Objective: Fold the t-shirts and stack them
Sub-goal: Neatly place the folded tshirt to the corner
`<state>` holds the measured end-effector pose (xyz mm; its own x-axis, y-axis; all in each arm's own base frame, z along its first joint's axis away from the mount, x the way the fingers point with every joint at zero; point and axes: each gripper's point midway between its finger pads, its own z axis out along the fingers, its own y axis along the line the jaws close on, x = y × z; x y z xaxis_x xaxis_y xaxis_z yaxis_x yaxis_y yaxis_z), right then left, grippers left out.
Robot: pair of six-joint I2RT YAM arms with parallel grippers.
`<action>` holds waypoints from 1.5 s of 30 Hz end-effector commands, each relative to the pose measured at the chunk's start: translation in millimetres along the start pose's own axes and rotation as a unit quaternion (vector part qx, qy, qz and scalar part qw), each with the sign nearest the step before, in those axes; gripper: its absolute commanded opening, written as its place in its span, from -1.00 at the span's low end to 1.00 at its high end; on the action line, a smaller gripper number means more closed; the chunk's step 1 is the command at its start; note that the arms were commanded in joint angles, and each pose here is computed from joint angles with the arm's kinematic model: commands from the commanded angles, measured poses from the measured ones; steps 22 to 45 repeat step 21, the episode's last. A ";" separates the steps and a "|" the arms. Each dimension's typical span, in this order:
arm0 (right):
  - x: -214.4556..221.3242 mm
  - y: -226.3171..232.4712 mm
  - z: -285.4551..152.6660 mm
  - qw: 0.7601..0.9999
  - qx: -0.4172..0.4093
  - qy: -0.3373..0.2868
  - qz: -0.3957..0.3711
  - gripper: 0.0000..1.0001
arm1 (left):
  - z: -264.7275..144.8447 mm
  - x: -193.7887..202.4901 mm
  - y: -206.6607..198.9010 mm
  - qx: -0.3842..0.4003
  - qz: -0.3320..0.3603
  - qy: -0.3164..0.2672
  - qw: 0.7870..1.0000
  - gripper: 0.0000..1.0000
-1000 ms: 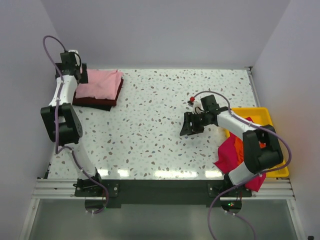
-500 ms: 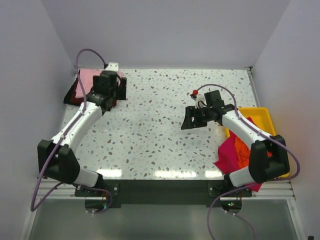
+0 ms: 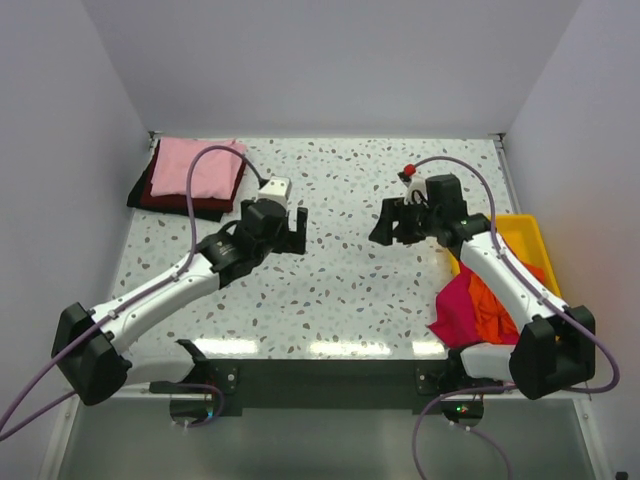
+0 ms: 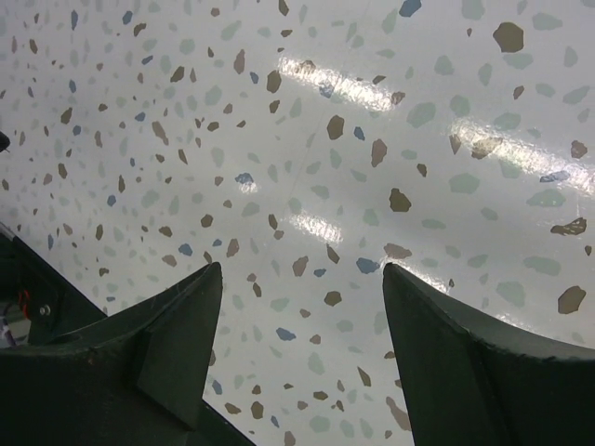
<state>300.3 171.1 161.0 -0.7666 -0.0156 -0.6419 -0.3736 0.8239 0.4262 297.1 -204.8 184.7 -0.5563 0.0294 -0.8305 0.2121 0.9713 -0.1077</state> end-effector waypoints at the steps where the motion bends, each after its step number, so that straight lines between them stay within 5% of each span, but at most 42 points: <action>1: -19.5 1.9 -9.7 0.999 0.010 -0.043 0.001 0.47 | -12.0 -28.2 -1.3 -0.004 -0.045 -0.053 0.998 1.00; 14: -19.7 5.3 -25.1 0.998 0.017 -0.056 -0.001 0.49 | -43.6 -53.4 16.1 -0.018 -0.046 -0.104 0.993 1.00; 45: -20.1 5.4 -26.7 0.998 0.019 -0.058 0.000 0.49 | -48.8 -51.4 22.8 -0.029 -0.047 -0.102 0.993 1.00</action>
